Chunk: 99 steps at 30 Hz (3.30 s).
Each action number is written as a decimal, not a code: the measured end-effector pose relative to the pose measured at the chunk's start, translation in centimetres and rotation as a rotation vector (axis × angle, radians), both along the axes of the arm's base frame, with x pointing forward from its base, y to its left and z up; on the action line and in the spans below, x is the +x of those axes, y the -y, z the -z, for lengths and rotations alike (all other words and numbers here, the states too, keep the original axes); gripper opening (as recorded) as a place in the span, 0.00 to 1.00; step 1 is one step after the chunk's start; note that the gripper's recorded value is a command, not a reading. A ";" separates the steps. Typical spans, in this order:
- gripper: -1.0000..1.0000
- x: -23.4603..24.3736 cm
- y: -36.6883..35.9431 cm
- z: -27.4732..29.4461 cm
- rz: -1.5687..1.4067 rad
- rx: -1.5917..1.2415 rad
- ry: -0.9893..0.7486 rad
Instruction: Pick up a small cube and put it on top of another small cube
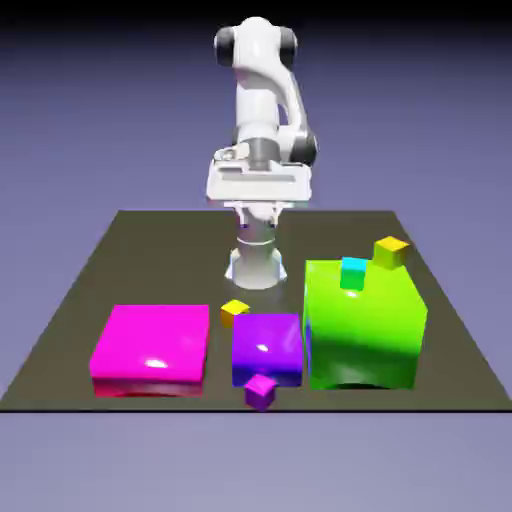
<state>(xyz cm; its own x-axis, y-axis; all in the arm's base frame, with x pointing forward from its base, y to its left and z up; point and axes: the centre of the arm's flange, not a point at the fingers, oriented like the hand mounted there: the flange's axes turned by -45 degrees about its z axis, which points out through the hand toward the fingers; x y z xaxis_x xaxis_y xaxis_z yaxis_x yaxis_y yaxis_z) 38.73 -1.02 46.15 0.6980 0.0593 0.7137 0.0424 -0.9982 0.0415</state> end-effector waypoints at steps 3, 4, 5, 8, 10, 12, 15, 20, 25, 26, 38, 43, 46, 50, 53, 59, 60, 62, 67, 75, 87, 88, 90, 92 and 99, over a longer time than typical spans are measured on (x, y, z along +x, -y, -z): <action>0.50 -0.7 3.7 -0.6 -0.001 -0.021 -0.003; 0.50 -1.0 4.9 -0.8 -0.002 -0.026 -0.005; 0.50 -1.3 6.1 -0.9 -0.003 -0.031 -0.006; 0.50 -2.4 9.6 -1.0 -0.010 -0.043 -0.012; 0.50 -3.3 11.8 -0.9 -0.017 -0.047 -0.017; 0.50 -4.3 14.0 -0.7 -0.026 -0.049 -0.021; 0.50 -5.8 17.1 0.0 -0.043 -0.049 -0.028; 0.50 -8.6 21.7 1.9 -0.083 -0.037 -0.035; 0.50 -11.6 25.5 4.7 -0.136 -0.013 -0.034; 0.50 -12.1 26.1 5.4 -0.148 -0.007 -0.032; 0.50 -18.5 30.5 15.5 -0.331 0.087 0.029; 0.50 -20.6 30.3 20.5 -0.422 0.135 0.085; 0.50 -21.6 29.6 23.5 -0.478 0.164 0.128; 0.50 -22.7 28.0 27.5 -0.555 0.202 0.198; 0.50 -23.3 26.3 30.3 -0.612 0.231 0.259; 0.50 -24.2 21.7 35.5 -0.722 0.285 0.405; 0.50 -24.2 20.8 36.2 -0.739 0.293 0.432; 0.50 -24.4 18.9 37.7 -0.772 0.310 0.490; 0.50 -23.7 15.1 40.2 -0.817 0.332 0.580; 0.00 -22.8 14.0 40.9 -0.818 0.332 0.580; 0.00 -20.2 23.9 31.2 -0.753 0.247 0.411; 0.00 -19.6 24.5 30.1 -0.747 0.238 0.397; 0.00 -17.3 23.8 28.8 -0.775 0.235 0.381; 0.00 -14.9 22.3 27.7 -0.813 0.237 0.371; 0.00 -7.8 15.6 23.7 -0.937 0.250 0.370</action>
<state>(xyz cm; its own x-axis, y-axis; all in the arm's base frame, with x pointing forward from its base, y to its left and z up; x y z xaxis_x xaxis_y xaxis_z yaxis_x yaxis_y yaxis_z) 30.95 -16.64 22.50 0.1835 0.2860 0.9405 0.8329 -0.5534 0.0058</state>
